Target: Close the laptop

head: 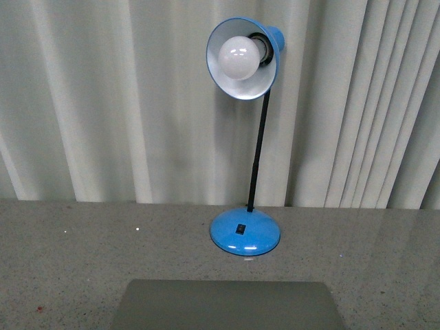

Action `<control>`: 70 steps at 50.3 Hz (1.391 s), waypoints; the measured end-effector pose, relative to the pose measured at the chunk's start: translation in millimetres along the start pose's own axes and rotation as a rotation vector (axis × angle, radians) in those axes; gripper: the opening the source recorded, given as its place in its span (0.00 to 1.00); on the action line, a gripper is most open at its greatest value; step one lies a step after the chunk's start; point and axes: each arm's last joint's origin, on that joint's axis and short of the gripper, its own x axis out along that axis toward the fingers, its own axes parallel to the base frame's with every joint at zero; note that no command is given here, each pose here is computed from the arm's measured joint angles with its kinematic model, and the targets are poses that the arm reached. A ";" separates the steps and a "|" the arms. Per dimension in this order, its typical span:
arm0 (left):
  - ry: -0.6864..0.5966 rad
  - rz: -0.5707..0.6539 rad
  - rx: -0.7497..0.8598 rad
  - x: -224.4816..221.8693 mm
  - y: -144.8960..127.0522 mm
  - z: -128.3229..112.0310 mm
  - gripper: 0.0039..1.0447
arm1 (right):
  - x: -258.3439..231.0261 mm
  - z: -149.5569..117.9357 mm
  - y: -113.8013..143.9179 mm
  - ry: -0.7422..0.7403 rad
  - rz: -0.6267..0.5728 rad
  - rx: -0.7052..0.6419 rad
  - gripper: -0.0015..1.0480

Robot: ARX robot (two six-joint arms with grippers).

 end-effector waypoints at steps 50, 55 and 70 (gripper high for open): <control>0.000 0.000 0.000 0.0 0.0 0.0 0.94 | 0.0 0.0 0.0 0.000 0.000 0.000 0.93; 0.000 0.000 0.000 0.0 0.0 0.0 0.94 | 0.0 0.0 0.0 0.000 0.000 0.000 0.93; 0.000 0.000 0.000 0.0 0.0 0.0 0.94 | 0.0 0.0 0.0 0.000 0.000 0.000 0.93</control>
